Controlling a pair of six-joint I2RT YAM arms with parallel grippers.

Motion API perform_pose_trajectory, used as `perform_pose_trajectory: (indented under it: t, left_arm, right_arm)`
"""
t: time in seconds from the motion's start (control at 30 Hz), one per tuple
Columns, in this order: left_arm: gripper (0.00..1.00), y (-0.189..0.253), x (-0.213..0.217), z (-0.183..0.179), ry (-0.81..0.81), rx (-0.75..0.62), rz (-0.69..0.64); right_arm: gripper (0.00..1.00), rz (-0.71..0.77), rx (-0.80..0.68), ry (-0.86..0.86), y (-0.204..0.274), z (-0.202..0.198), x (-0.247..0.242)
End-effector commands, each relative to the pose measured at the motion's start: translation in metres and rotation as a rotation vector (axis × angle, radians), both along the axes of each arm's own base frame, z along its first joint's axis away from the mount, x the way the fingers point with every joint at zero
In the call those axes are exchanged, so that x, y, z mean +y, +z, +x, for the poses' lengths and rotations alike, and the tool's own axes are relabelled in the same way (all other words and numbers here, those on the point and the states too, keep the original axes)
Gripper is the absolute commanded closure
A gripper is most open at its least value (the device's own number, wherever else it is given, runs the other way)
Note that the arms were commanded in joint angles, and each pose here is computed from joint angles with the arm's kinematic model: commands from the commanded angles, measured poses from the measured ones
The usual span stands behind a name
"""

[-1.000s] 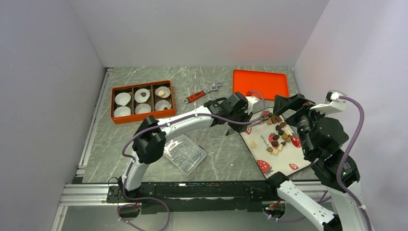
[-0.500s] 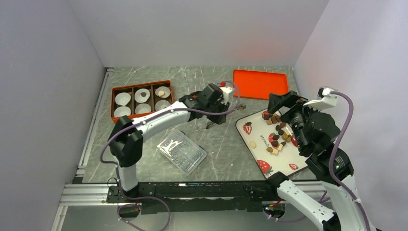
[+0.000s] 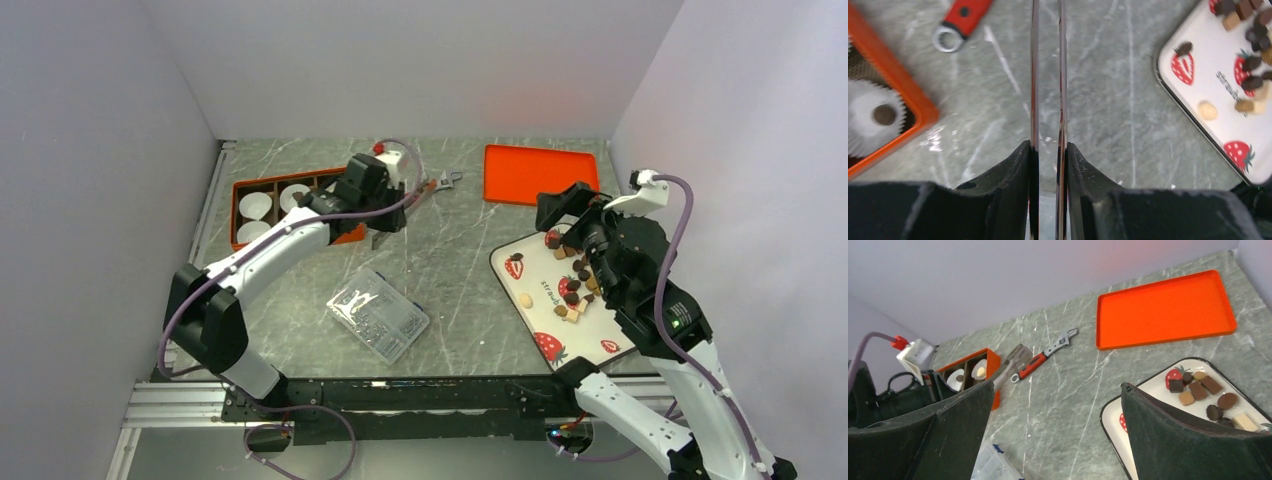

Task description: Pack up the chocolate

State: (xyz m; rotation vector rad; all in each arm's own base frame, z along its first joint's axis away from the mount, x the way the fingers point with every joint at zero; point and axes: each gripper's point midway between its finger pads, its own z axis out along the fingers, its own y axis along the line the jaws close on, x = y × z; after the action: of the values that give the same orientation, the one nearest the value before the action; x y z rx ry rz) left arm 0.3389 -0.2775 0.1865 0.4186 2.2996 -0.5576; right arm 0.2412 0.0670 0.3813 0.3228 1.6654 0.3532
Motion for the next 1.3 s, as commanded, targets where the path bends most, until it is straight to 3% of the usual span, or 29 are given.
perform_pose_trajectory:
  t: [0.0, 0.37, 0.8, 1.27]
  left_arm:
    - [0.68, 0.028, 0.037, 0.014, 0.121, -0.068, -0.036]
    - [0.68, 0.027, 0.121, 0.02, 0.343, -0.029, -0.017]
    - [0.68, 0.008, 0.215, -0.014, 0.597, 0.023, 0.09]
    - [0.67, -0.017, 0.249, -0.035, 0.695, 0.122, 0.142]
  right_arm:
    - [0.0, 0.036, -0.018, 0.054, 0.005, 0.01, 0.017]
    - [0.0, 0.01, 0.048, 0.139, -0.012, 0.024, 0.042]
    - [0.0, -0.01, 0.086, 0.192, -0.027, 0.035, 0.059]
    - [0.0, 0.004, 0.108, 0.228, -0.037, 0.04, 0.07]
